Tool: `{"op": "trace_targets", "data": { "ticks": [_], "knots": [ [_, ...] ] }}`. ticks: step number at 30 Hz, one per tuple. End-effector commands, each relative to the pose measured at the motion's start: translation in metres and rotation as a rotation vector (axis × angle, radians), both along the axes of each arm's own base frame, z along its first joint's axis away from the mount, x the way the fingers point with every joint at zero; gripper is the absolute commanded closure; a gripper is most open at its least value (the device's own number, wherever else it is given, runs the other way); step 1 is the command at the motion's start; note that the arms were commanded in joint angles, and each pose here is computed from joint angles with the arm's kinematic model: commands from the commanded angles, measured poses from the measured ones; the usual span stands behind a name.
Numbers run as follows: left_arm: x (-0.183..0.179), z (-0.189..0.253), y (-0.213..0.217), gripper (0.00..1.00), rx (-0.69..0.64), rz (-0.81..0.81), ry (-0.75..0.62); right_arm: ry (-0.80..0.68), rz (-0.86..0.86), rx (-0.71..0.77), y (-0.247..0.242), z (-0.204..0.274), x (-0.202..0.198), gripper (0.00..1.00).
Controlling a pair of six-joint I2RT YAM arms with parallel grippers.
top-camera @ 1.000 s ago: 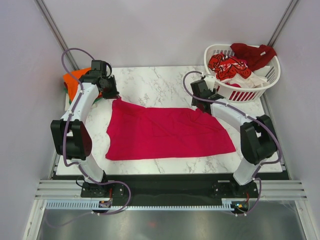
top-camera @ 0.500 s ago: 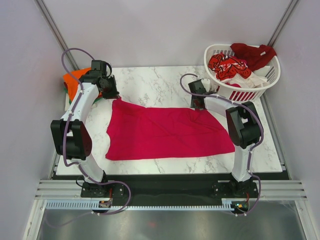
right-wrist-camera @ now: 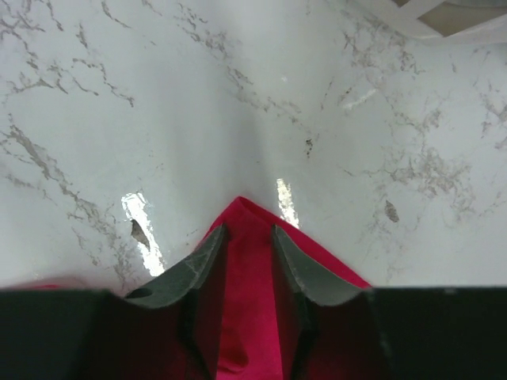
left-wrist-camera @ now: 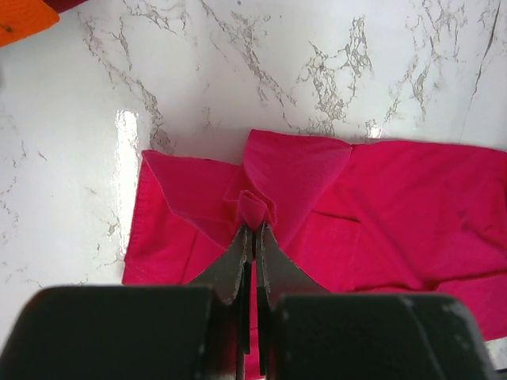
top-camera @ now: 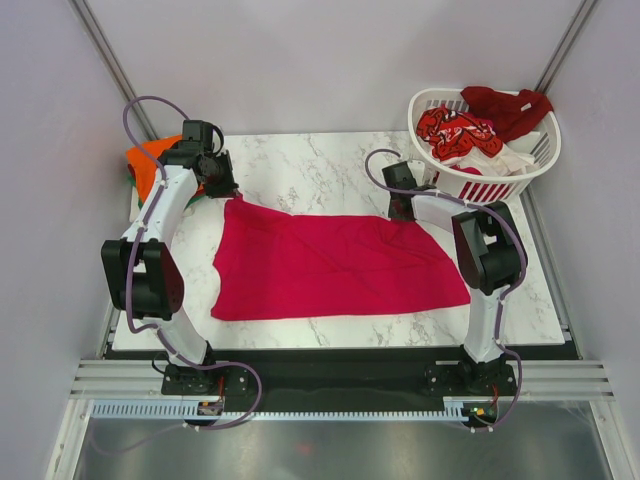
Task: Fold and stack the t-shirts
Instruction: Fold the tshirt
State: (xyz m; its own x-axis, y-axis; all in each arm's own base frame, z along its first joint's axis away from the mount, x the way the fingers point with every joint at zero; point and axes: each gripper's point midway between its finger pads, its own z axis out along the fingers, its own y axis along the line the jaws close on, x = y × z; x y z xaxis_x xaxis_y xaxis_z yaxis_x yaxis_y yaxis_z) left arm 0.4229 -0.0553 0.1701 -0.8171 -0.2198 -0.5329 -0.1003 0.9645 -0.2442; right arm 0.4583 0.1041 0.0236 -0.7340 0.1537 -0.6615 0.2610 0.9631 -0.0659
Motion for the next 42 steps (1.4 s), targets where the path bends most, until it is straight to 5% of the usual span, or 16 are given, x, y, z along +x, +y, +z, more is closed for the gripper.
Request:
{"op": "trace_targets", "data": {
  "ticks": [1,12,18,28,42],
  "knots": [
    [0.003,0.009,-0.002,0.98,-0.015,-0.003,-0.037,0.030,0.008,0.020,0.004,-0.018,-0.004,0.65],
    [0.003,0.008,-0.002,0.98,-0.016,-0.004,-0.033,0.040,-0.004,0.032,-0.005,-0.023,-0.002,1.00],
    [0.004,0.010,-0.005,0.98,-0.027,-0.018,-0.039,0.019,-0.033,0.043,-0.015,-0.013,-0.002,1.00],
    [0.013,0.032,-0.008,0.98,-0.024,-0.035,-0.101,-0.141,-0.101,0.058,-0.040,0.076,0.007,1.00],
    [0.006,0.084,0.001,0.98,0.013,0.000,-0.220,-0.177,-0.203,0.049,-0.082,0.109,-0.008,1.00]
  ]
}}
